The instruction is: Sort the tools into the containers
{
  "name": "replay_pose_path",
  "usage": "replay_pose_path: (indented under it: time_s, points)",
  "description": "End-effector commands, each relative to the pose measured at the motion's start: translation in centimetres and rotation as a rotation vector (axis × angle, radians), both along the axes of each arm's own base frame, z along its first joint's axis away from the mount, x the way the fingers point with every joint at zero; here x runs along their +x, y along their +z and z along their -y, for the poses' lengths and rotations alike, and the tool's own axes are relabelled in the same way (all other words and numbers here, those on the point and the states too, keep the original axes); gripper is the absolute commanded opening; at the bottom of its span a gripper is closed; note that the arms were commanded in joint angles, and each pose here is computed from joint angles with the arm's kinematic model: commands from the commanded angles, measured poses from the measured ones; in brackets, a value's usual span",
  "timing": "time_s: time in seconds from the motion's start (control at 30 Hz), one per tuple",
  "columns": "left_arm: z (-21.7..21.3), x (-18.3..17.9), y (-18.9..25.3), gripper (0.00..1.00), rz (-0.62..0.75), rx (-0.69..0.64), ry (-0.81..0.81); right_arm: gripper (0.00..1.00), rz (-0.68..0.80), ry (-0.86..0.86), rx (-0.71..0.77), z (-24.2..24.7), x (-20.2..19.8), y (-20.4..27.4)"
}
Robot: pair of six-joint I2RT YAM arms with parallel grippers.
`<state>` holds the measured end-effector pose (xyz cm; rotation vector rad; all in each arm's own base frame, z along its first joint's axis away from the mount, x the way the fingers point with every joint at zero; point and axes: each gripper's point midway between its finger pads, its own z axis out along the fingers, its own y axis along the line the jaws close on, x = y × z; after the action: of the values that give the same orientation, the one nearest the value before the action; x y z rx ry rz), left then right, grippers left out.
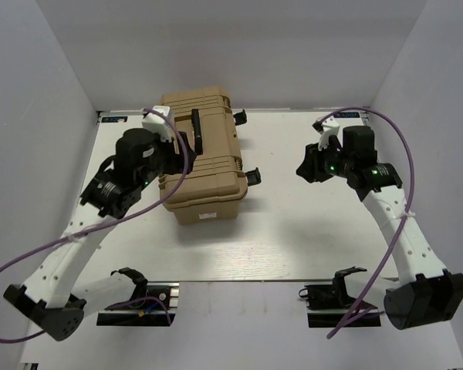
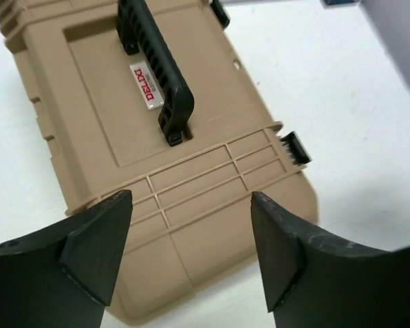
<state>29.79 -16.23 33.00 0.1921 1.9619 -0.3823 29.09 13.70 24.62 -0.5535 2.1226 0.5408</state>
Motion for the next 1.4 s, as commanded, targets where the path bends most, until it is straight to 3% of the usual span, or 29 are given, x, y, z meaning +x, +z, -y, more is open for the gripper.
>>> replay_pose_path:
  time_s: [0.0,0.07,0.1,0.13,0.23,0.27,0.43,0.63,0.83,1.03,1.17,1.27,1.3,1.37]
  points:
    - [-1.5,-2.3,2.8,0.81,0.085,-0.051,0.004,0.41,-0.093,0.067,0.053,-1.9,0.9,-1.9]
    - [-2.3,-3.3,3.0,0.88,0.106,-0.072,0.021,0.23,-0.126,0.111,0.076,-3.0,1.2,-2.2]
    - [-2.7,-3.6,2.2,0.9,0.109,-0.068,0.034,0.02,-0.186,0.105,0.077,-3.4,2.5,-3.5]
    - [-3.4,-4.7,3.0,0.91,0.14,-0.099,0.037,0.0,-0.207,0.112,0.071,-3.8,2.7,-4.1]
    - [-4.1,-6.0,2.5,0.92,0.152,-0.118,0.039,0.0,-0.257,0.118,0.041,-5.0,4.4,-6.3]
    - [-4.5,-6.6,2.4,1.0,0.158,-0.121,0.039,0.0,-0.294,0.116,0.026,-5.3,4.8,-7.7]
    - [-5.0,-7.2,0.6,1.0,0.121,-0.106,0.052,0.0,-0.37,0.151,0.016,-7.8,5.8,-10.1]
    - [-5.6,-7.9,-2.6,1.0,0.085,-0.128,0.086,0.0,-0.367,0.106,-0.07,-7.0,6.3,-12.2]
    - [-5.3,-8.4,-3.4,1.0,0.083,-0.172,0.073,0.0,-0.477,0.245,0.045,-10.5,4.0,-13.1]
    - [-6.8,-10.2,-1.0,1.0,0.157,-0.224,0.092,0.0,-0.488,0.181,0.039,-11.4,3.9,-12.9]
    - [-8.2,-11.2,-1.0,1.0,0.165,-0.235,0.139,0.0,-0.549,0.212,0.063,-11.1,-0.7,-14.4]
    - [-8.4,-11.6,-1.5,1.0,0.168,-0.249,0.141,0.0,-0.455,0.222,0.134,-12.0,-2.7,-14.5]
    - [-8.4,-11.7,-1.9,1.0,0.163,-0.256,0.144,0.0,-0.506,0.181,0.159,-12.0,-3.8,-15.5]
    - [-8.3,-11.6,-2.3,1.0,0.151,-0.261,0.148,0.0,-0.43,0.174,0.222,-13.0,-2.9,-14.7]
